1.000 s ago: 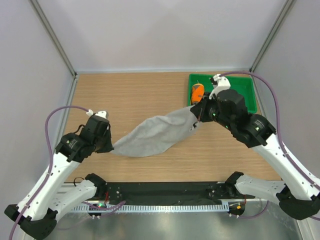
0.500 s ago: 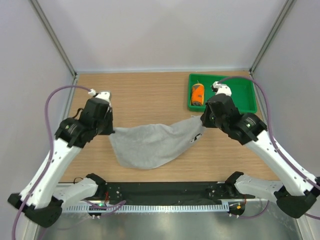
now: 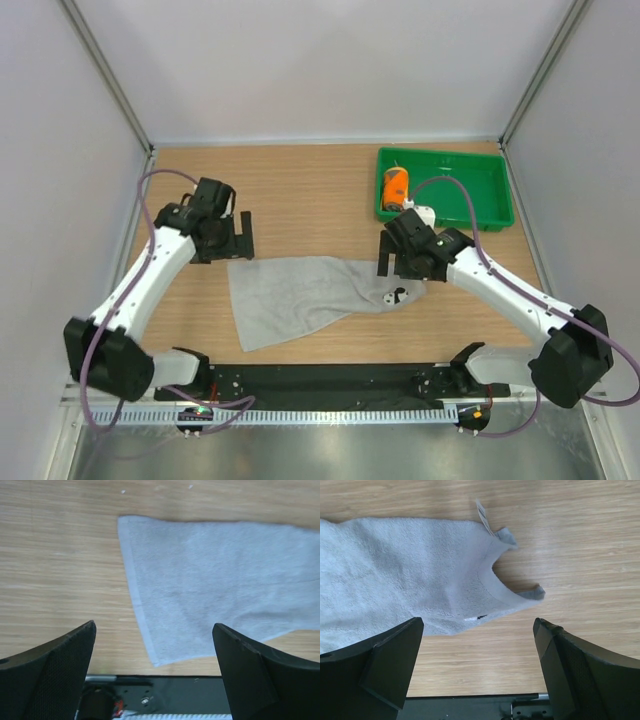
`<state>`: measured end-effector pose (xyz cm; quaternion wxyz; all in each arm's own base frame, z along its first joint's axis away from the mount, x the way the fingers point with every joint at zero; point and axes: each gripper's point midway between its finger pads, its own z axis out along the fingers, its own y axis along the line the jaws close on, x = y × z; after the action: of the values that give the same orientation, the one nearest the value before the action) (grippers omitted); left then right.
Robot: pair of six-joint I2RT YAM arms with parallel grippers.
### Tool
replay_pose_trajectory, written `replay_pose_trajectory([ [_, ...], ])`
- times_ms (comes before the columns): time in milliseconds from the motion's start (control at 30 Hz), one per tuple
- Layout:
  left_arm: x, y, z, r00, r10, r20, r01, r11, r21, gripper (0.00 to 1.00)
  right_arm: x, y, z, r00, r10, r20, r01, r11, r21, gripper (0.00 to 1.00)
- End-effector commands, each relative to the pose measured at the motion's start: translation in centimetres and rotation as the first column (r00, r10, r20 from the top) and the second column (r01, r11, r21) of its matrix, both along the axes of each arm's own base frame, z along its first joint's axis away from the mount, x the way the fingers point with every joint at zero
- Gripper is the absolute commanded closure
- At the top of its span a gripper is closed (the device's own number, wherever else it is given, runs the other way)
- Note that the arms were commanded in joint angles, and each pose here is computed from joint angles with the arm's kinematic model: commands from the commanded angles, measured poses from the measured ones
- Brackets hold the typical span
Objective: Roll the towels
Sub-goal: Flatten the towel
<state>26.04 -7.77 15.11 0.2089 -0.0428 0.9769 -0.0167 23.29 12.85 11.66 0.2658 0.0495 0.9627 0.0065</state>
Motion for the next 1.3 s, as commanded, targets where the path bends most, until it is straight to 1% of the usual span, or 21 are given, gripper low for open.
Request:
replay_pose_trajectory([
  [0,-1.1,-2.3,2.9,0.988,0.105,0.11,-0.08,0.974,-0.212,0.02,2.3,0.4,2.5,0.994,-0.017,0.111,0.015,1.0,0.025,0.0],
  [33,-2.5,-3.3,1.7,0.993,0.095,0.07,-0.073,0.961,-0.267,0.05,2.6,0.7,2.2,0.994,-0.014,0.109,0.01,0.999,0.037,0.0],
  [133,-3.8,-4.1,1.4,0.978,0.196,0.076,-0.155,0.916,-0.371,0.1,3.6,1.0,1.2,0.997,-0.01,0.076,0.008,1.0,0.026,0.0],
  [167,-5.1,-4.3,-0.4,0.981,0.19,0.04,-0.162,0.913,-0.375,0.11,4.0,0.9,1.0,0.997,-0.009,0.077,0.007,1.0,0.02,0.0],
  [233,-5.5,-4.9,-2.0,0.975,0.22,0.004,-0.201,0.898,-0.391,0.16,5.3,1.4,1.0,0.996,0.004,0.085,-0.007,0.999,0.035,0.0],
  [267,-6.4,-5.3,-3.3,0.98,0.197,-0.025,-0.192,0.909,-0.37,0.16,5.7,1.8,1.0,0.996,0.016,0.084,-0.02,0.999,0.049,0.01],
  [300,-6.8,-5.6,-4.4,0.978,0.199,-0.057,-0.206,0.914,-0.351,0.17,5.7,3.2,1.0,0.996,0.054,0.07,-0.061,0.993,0.097,0.03],
  [333,-6.4,-6.4,-4.7,0.978,0.202,-0.053,-0.208,0.906,-0.369,0.17,6.5,4.1,0.9,0.995,0.073,0.072,-0.081,0.99,0.119,0.06],
  [400,-7.1,-7.8,-6.4,0.981,0.171,-0.089,-0.192,0.913,-0.36,0.18,7.0,5.5,0.4,0.994,0.101,0.05,-0.107,0.983,0.152,0.09],
  [433,-6.7,-8.5,-6.6,0.982,0.172,-0.079,-0.189,0.909,-0.371,0.18,7.3,5.9,-1.0,0.994,0.108,0.018,-0.11,0.983,0.147,0.13],
  [500,-6.9,-8.7,-8.0,0.981,0.17,-0.089,-0.19,0.921,-0.34,0.18,7.2,7.1,-2.6,0.99,0.138,-0.029,-0.131,0.975,0.182,0.19],
  [533,-6.9,-8.7,-8.4,0.981,0.173,-0.092,-0.194,0.921,-0.337,0.18,7.5,7.6,-3.3,0.989,0.145,-0.033,-0.136,0.97,0.201,0.26],
  [600,-7.1,-8.4,-9.6,0.978,0.184,-0.097,-0.206,0.923,-0.325,0.19,7.1,8.1,-5.9,0.984,0.155,-0.09,-0.133,0.969,0.209,0.3],
  [633,-7.3,-8.3,-10.0,0.977,0.189,-0.103,-0.213,0.922,-0.324,0.19,7.2,8.1,-6.8,0.983,0.153,-0.102,-0.13,0.97,0.205,0.36],
  [733,-7.8,-8.0,-11.4,0.971,0.204,-0.122,-0.233,0.919,-0.317,0.2,6.3,8.2,-9.5,0.974,0.157,-0.161,-0.121,0.969,0.214,0.4],
  [800,-7.9,-7.3,-12.1,0.967,0.23,-0.112,-0.253,0.922,-0.293,0.21,5.8,7.9,-10.8,0.97,0.151,-0.191,-0.111,0.972,0.206,0.4],
  [967,-8.4,-6.4,-13.0,0.962,0.251,-0.109,-0.271,0.927,-0.26,0.21,7.1,6.5,-12.6,0.971,0.101,-0.219,-0.052,0.975,0.218,0.4],
  [1100,-8.4,-5.8,-13.3,0.961,0.252,-0.114,-0.273,0.935,-0.227,0.21,10.5,3.0,-12.2,0.983,-0.014,-0.185,0.054,0.976,0.212,0.4],
  [1167,-8.4,-5.5,-13.5,0.962,0.247,-0.116,-0.267,0.94,-0.213,0.21,11.5,1.7,-11.0,0.987,-0.04,-0.157,0.071,0.978,0.197,0.36],
  [1233,-8.5,-5.2,-13.7,0.963,0.244,-0.117,-0.264,0.944,-0.198,0.21,12.5,0.8,-8.4,0.993,-0.053,-0.105,0.073,0.976,0.206,0.28],
  [1267,-8.4,-5.1,-13.6,0.964,0.241,-0.114,-0.259,0.946,-0.192,0.22,12.8,0.1,-7.3,0.996,-0.059,-0.071,0.071,0.982,0.173,0.24],
])
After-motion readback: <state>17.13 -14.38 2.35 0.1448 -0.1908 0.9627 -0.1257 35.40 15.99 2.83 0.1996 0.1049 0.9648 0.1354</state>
